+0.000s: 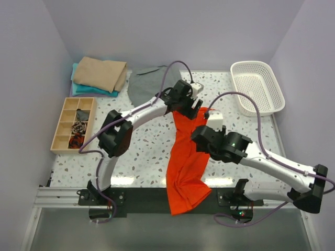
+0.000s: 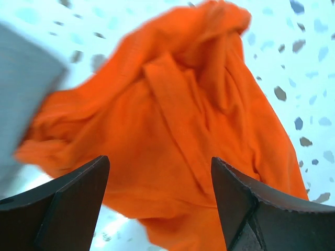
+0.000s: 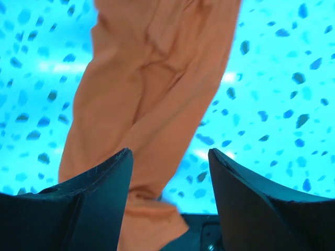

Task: Fold and stack the t-shirts
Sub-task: Fold the tshirt

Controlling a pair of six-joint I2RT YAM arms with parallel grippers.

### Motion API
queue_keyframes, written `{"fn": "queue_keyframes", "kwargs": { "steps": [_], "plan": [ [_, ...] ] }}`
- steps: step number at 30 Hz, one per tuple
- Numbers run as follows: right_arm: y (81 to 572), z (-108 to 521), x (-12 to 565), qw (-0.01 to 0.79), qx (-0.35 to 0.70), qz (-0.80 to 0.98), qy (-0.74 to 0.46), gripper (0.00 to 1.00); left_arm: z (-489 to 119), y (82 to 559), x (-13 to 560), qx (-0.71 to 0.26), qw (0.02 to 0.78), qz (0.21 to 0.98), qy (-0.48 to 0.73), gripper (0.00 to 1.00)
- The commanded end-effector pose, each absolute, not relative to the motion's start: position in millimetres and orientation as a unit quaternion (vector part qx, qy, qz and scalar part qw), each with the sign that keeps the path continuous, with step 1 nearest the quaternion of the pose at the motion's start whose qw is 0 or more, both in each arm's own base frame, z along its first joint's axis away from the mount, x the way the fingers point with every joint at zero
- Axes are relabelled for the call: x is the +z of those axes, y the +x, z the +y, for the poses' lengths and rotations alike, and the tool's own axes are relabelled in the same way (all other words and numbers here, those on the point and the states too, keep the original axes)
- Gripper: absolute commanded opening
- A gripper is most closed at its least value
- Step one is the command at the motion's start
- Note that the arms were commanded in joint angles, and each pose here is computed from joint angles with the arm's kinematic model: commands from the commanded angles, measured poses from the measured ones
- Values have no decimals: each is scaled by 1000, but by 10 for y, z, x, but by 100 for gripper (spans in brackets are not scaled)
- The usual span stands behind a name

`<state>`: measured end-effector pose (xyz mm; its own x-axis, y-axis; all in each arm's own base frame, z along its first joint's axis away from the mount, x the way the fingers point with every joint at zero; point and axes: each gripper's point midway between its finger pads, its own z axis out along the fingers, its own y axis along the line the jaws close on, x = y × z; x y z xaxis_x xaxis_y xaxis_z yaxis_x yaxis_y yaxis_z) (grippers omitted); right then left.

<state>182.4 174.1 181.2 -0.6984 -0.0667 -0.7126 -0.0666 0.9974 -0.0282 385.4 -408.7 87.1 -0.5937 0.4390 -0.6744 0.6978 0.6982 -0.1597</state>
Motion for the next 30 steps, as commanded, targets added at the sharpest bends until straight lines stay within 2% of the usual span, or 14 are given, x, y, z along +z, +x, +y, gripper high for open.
{"fn": "queue_keyframes", "kwargs": {
  "steps": [1,6,10,14,20,30],
  "plan": [
    [2153,1324,1837,427,-50,903,4,65,-3838,4181,1276,-210,382,858,271,84],
    [2701,1203,1673,418,-53,906,49,67,-3775,4193,1073,-228,364,866,255,84],
    [3155,1271,1292,372,19,924,81,66,-3811,4142,890,-245,347,871,249,84],
    [3625,1155,1135,355,43,927,108,63,-3771,4133,781,-254,340,873,241,85],
    [3923,1147,847,319,69,938,116,62,-3630,4185,659,-240,330,884,227,85],
    [4100,1081,540,278,66,951,118,62,-3565,4390,254,-246,298,898,212,85]
  ]
}}
